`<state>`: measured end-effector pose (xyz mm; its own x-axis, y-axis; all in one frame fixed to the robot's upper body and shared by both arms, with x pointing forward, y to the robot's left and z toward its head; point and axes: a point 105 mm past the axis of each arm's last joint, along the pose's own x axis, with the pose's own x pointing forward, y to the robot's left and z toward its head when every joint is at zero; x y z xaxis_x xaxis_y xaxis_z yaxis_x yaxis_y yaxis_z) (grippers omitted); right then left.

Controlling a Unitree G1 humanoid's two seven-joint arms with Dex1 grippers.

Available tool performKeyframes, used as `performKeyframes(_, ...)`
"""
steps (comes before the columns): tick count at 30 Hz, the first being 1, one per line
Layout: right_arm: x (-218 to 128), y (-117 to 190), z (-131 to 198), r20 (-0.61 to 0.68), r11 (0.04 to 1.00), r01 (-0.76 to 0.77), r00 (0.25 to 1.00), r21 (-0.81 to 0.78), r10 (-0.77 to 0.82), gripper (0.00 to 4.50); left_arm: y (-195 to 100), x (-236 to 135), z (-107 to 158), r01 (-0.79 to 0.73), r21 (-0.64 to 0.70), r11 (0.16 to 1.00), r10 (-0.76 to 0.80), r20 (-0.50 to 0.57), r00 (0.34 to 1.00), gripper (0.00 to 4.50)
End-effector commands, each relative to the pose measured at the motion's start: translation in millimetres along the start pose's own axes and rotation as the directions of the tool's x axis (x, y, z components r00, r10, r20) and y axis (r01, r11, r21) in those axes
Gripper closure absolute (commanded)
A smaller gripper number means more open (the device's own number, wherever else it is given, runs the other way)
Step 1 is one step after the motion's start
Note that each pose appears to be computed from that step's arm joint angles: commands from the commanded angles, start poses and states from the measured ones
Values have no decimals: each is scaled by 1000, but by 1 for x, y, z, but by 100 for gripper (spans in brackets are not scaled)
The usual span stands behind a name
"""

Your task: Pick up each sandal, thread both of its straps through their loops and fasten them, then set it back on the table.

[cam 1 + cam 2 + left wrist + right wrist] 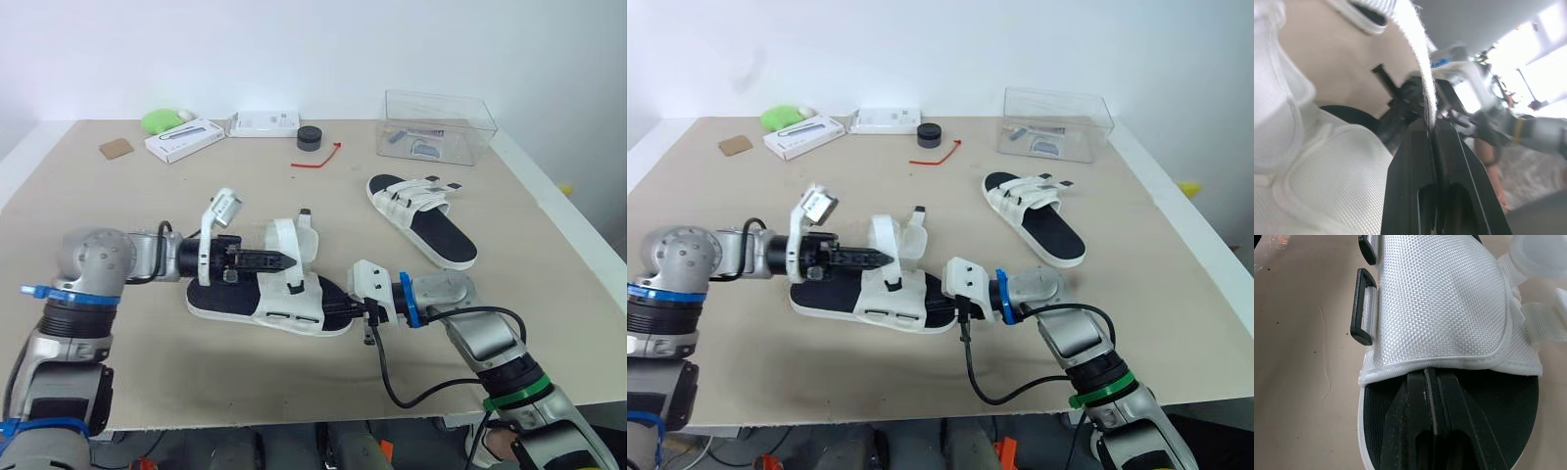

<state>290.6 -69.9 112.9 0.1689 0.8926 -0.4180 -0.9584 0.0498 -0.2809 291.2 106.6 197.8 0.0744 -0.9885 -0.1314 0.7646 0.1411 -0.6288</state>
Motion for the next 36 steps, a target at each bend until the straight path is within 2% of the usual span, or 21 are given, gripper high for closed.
performKeyframes(1, -3, 1, 3, -5, 1000, 2, 1000, -20, -2, 450, -9, -3, -1, 52, 75, 996, -48, -60, 997, 448)
performKeyframes(10, -2, 4, 3, -4, 1000, 2, 1000, -16, -2, 450, -1, 0, -16, 80, 67, 995, -69, -154, 986, 448)
performKeyframes(19, -5, 6, 1, -14, 1000, 9, 1000, -16, -9, 450, 10, 0, -2, 52, 85, 995, -42, -115, 992, 448)
performKeyframes(30, -5, 6, 1, -20, 1000, 11, 1000, -21, -11, 450, 1, -6, -15, 112, 63, 992, -97, -200, 975, 448)
performKeyframes(36, -4, 6, 0, -23, 1000, 8, 1000, -30, -8, 450, 7, -2, -4, 82, 84, 993, -69, -140, 988, 448)
